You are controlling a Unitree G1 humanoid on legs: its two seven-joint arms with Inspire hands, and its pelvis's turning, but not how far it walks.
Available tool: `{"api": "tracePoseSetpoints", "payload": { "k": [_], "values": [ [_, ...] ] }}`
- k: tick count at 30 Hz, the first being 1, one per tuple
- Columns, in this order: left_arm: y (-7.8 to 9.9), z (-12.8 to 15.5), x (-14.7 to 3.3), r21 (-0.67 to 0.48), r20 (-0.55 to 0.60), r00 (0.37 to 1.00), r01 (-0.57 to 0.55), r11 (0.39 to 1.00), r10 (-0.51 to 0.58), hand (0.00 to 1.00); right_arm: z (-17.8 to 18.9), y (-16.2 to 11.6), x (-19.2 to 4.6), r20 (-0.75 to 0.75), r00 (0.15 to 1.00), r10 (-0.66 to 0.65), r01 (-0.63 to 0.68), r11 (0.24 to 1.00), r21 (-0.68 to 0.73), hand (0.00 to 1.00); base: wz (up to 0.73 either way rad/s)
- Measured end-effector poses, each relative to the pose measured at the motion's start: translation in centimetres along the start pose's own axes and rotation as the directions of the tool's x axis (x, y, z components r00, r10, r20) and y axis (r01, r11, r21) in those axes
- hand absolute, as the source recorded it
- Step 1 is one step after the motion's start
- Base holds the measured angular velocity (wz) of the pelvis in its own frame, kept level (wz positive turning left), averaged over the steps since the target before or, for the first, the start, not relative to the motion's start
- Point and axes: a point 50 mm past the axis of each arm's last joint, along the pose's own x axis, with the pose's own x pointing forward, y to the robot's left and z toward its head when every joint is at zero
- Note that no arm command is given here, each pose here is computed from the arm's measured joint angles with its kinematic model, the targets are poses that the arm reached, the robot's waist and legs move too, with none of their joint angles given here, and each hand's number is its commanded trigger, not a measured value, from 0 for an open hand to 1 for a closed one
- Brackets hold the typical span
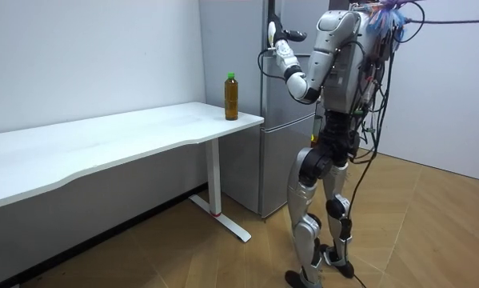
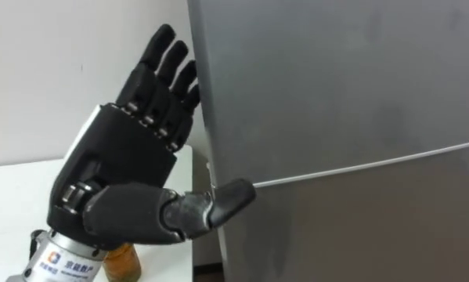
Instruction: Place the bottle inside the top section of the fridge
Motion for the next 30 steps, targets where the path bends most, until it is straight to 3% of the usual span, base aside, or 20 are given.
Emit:
{"api": "tracePoseSetpoints", "payload": {
  "k": [10, 11, 12, 13, 14, 20, 24, 25, 30],
  "values": [
    [-0.2, -0.2, 0.1, -0.009, -0.008, 1.0, 0.007, 1.0, -0.007, 0.01, -0.3, -0.2, -0.1, 0.015, 1.0, -0.004, 0.003, 0.999, 0.052, 0.0, 0.06],
    [0.0, -0.4, 0.0, -0.008, -0.014, 1.0, 0.002, 1.0, -0.002, 0.25, -0.4, -0.3, -0.2, 0.016, 1.0, -0.007, 0.006, 0.998, 0.063, 0.0, 0.07],
    [0.0, -0.4, 0.0, -0.007, -0.015, 1.0, -0.001, 1.0, 0.001, 0.69, -0.6, -0.3, -0.2, 0.014, 1.0, -0.009, 0.008, 0.998, 0.066, 0.0, 0.0],
    [0.2, -0.5, 0.0, -0.006, -0.016, 1.0, -0.007, 1.0, 0.007, 0.75, -0.6, -0.5, -0.2, 0.019, 1.0, -0.01, 0.009, 0.998, 0.066, 0.0, 0.0],
    [0.2, -0.5, 0.0, -0.006, -0.014, 1.0, -0.011, 1.0, 0.01, 1.0, -0.6, -0.6, -0.3, 0.025, 1.0, -0.011, 0.009, 0.997, 0.075, 0.0, -0.03],
    [1.7, -0.4, -0.3, -0.018, -0.007, 0.996, -0.085, 0.996, 0.085, 1.0, -0.6, -0.8, -0.4, 0.036, 0.999, -0.014, 0.01, 0.994, 0.111, 0.0, 0.02],
    [1.5, -0.4, -0.4, -0.057, 0.011, 0.997, -0.075, 0.996, 0.075, 0.99, -0.6, -0.8, -0.4, 0.038, 0.999, -0.012, 0.008, 0.993, 0.114, 0.0, -0.02],
    [1.3, -0.5, -0.6, -0.063, 0.01, 0.998, -0.064, 0.996, 0.065, 0.74, -0.6, -0.8, -0.4, 0.038, 0.999, -0.012, 0.008, 0.994, 0.113, 0.0, 0.0],
    [1.1, -0.5, -0.6, -0.1, 0.021, 0.999, -0.048, 0.994, 0.05, 0.62, -0.6, -0.8, -0.4, 0.042, 0.999, -0.011, 0.006, 0.994, 0.111, 0.0, -0.02]
  ]
}}
